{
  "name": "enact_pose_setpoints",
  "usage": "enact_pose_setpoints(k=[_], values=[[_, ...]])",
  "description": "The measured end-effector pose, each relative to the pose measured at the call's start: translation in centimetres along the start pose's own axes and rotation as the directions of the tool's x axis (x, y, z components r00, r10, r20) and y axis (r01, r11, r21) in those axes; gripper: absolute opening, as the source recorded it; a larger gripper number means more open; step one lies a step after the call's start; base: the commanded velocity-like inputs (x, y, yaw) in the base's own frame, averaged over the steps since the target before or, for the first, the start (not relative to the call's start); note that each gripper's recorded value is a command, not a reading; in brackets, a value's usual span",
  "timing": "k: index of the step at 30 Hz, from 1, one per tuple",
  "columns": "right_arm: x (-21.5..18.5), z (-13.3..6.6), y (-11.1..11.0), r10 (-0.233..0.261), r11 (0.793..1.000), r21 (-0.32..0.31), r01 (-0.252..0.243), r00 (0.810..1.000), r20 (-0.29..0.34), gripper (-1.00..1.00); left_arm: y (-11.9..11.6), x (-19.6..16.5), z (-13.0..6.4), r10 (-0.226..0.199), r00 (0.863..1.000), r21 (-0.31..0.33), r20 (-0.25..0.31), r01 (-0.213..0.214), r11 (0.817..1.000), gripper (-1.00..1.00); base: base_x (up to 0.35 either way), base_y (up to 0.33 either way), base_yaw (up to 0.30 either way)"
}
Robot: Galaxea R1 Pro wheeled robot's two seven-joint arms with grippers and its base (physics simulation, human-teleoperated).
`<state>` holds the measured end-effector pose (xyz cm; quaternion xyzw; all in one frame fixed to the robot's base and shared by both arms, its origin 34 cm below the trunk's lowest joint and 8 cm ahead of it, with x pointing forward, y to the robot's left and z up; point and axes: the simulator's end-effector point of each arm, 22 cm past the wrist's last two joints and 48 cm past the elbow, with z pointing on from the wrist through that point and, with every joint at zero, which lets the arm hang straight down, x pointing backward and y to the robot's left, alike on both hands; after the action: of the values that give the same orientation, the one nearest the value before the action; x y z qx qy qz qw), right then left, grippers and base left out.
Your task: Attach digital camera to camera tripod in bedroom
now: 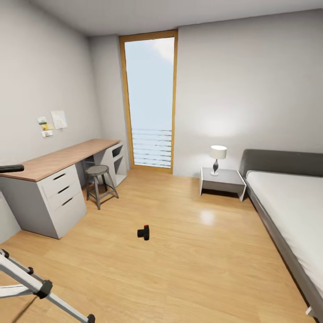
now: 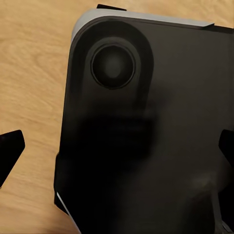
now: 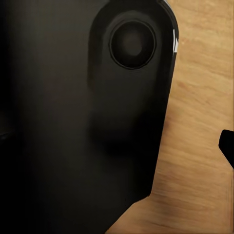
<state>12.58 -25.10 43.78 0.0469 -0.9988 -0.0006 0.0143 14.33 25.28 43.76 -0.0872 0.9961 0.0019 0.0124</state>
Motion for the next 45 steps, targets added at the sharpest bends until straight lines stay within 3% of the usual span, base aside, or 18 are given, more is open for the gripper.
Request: enact_pose_setpoints(k=[45], values=[[0.13, -0.01, -0.63, -0.007, 1.0, 0.006, 0.007, 1.0, -0.003, 1.0, 0.0, 0.01, 0.0, -0.001, 1.0, 0.0, 0.0, 0.001, 1.0, 1.0, 0.008, 0.0, 0.01]])
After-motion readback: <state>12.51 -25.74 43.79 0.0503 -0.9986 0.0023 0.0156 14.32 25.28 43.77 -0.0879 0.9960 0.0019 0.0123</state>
